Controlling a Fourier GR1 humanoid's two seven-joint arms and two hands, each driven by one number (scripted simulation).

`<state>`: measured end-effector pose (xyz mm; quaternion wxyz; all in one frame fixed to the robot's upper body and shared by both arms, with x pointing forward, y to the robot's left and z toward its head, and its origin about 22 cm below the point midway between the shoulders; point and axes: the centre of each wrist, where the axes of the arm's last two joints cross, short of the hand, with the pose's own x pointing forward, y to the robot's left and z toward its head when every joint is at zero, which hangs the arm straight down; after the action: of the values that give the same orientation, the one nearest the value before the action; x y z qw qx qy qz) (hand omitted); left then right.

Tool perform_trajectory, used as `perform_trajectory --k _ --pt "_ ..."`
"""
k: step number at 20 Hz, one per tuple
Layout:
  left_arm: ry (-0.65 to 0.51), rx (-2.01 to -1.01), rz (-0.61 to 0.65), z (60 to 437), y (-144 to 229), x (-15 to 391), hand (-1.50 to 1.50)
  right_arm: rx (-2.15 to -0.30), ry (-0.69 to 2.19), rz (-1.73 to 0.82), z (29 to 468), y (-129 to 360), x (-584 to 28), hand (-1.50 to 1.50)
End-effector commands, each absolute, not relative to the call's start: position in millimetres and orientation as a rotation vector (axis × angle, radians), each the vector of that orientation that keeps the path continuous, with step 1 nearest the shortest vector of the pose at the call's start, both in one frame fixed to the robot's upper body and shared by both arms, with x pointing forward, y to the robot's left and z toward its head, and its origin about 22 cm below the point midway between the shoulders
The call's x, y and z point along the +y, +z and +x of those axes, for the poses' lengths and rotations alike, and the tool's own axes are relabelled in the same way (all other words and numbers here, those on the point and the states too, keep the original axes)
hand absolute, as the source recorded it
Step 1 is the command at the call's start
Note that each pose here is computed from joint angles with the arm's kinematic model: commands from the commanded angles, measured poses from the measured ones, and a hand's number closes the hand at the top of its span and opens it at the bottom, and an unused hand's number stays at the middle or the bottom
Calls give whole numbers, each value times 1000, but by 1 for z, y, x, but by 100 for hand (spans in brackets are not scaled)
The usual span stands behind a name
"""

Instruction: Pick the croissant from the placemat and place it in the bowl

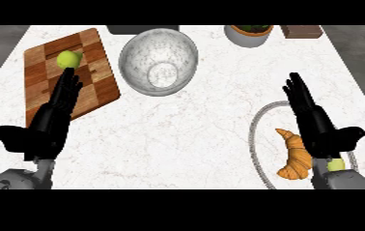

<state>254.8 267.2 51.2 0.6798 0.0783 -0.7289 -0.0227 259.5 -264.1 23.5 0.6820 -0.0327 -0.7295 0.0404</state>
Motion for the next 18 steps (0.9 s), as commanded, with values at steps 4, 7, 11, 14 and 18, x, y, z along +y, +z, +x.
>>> perform_trajectory --k 4,7,11,14,18 --pt "-136 -1541 183 270 80 310 0 -1587 -157 -326 230 26 -296 150" --pt "-165 -1513 138 263 61 290 0 -1531 468 -718 222 32 -357 150" --pt "-177 -1435 83 276 69 311 0 -1644 -46 -816 185 -21 -285 -150" --pt "-192 -1430 55 288 76 306 0 -1768 45 -840 175 -10 -257 -150" --pt "-197 -1422 27 282 73 294 0 -1730 108 -958 163 15 -247 -150"
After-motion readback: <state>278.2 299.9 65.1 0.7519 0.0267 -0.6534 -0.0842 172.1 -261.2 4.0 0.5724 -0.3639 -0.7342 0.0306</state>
